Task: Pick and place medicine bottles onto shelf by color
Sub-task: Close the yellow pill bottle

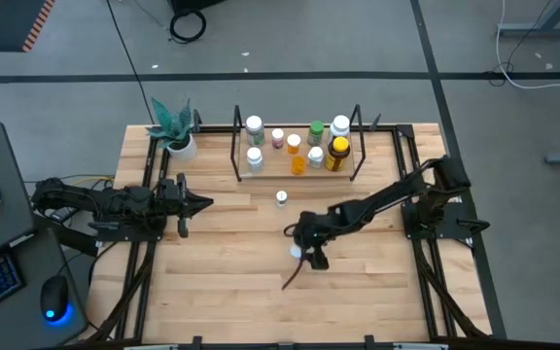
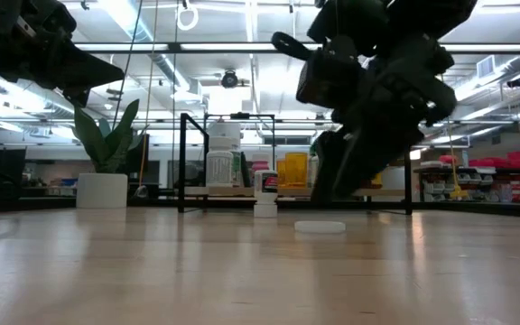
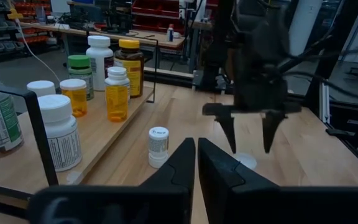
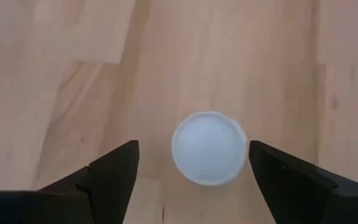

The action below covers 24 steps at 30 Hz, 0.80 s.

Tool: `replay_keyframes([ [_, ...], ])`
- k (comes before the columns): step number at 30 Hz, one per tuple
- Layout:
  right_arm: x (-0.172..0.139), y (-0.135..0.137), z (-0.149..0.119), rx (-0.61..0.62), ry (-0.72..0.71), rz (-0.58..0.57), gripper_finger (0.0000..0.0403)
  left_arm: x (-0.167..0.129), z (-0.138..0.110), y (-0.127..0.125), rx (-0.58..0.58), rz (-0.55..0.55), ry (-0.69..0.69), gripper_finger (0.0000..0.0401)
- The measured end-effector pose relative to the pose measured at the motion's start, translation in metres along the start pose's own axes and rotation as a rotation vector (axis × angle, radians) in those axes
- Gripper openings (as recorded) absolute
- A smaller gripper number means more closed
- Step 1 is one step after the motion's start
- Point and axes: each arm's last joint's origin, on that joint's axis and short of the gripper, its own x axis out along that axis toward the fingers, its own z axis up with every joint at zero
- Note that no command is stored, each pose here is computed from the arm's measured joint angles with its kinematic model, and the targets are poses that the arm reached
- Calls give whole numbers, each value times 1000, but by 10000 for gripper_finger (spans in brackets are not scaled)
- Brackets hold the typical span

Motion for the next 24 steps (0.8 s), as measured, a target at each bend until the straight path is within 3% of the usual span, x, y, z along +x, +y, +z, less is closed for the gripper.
replay_keyframes([
  [9, 20, 8, 10, -64, 49, -100, 325, 0, 0, 0, 0, 0, 0, 35],
  [24, 26, 3, 4, -55, 98, -124, 272, 0, 0, 0, 0, 0, 0, 32],
])
